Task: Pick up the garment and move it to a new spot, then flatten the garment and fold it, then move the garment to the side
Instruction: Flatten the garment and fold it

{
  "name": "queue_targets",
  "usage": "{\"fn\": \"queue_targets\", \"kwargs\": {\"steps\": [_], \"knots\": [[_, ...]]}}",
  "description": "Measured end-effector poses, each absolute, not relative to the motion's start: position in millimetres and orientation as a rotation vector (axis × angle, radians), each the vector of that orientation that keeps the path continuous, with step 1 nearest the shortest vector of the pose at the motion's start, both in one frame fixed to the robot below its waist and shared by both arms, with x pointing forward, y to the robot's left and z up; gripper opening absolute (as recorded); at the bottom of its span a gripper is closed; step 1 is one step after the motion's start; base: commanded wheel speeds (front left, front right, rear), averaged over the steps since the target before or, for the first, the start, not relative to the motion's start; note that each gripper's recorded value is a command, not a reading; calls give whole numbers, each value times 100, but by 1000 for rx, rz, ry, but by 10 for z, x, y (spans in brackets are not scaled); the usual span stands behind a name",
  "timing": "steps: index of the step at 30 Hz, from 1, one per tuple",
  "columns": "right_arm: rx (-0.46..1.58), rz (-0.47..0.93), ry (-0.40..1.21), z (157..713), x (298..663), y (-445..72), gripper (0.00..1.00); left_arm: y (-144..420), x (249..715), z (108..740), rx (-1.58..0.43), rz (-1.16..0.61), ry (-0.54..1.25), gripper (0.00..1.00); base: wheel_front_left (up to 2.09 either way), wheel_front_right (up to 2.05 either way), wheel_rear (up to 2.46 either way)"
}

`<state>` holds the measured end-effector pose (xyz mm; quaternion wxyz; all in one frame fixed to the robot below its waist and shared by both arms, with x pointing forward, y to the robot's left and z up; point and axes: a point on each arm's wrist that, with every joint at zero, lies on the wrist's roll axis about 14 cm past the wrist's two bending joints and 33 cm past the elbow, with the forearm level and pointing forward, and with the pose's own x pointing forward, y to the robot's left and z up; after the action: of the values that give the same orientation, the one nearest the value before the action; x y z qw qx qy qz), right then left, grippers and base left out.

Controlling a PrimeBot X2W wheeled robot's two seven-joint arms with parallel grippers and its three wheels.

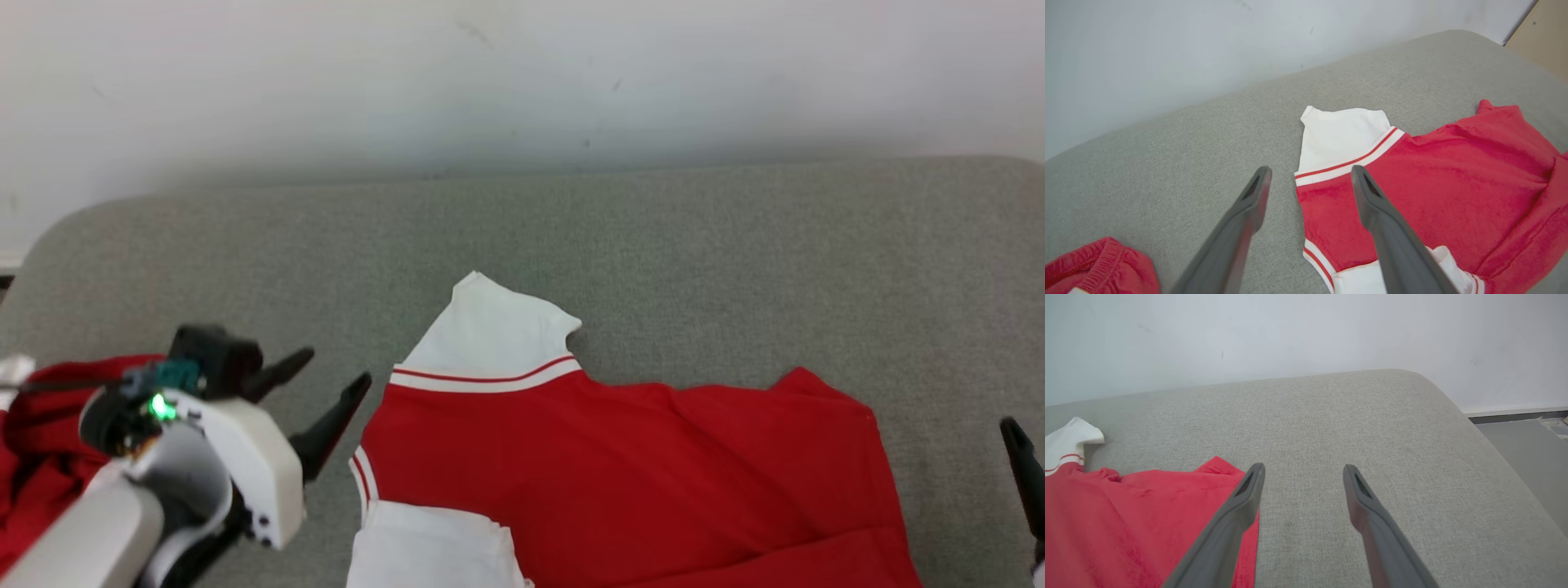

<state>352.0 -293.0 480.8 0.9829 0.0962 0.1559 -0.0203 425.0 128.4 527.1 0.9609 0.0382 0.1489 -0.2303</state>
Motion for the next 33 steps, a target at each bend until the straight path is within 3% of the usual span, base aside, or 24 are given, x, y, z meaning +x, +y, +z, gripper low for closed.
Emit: {"fn": "queue_targets", "kwargs": {"steps": [9, 16, 22, 25, 29, 33], "knots": [[279, 3, 427, 4508, 4086, -2642, 100, 925, 4906, 5234, 183, -617, 391, 100, 0, 0, 0], [267, 107, 538, 4299, 4434, -2345, 100, 743, 5229, 4847, 167, -660, 596, 100, 0, 0, 0], [244, 143, 734, 3905, 4415, -2273, 100, 550, 5420, 4614, 193, -707, 663, 100, 0, 0, 0], [238, 166, 781, 3827, 4401, -2222, 93, 474, 5492, 4527, 204, -727, 679, 100, 0, 0, 0], [246, 184, 805, 3789, 4376, -2179, 73, 391, 5566, 4420, 209, -749, 707, 100, 0, 0, 0], [242, 218, 822, 3782, 4331, -2104, 69, 365, 5652, 4309, 217, -753, 736, 100, 0, 0, 0]]}}
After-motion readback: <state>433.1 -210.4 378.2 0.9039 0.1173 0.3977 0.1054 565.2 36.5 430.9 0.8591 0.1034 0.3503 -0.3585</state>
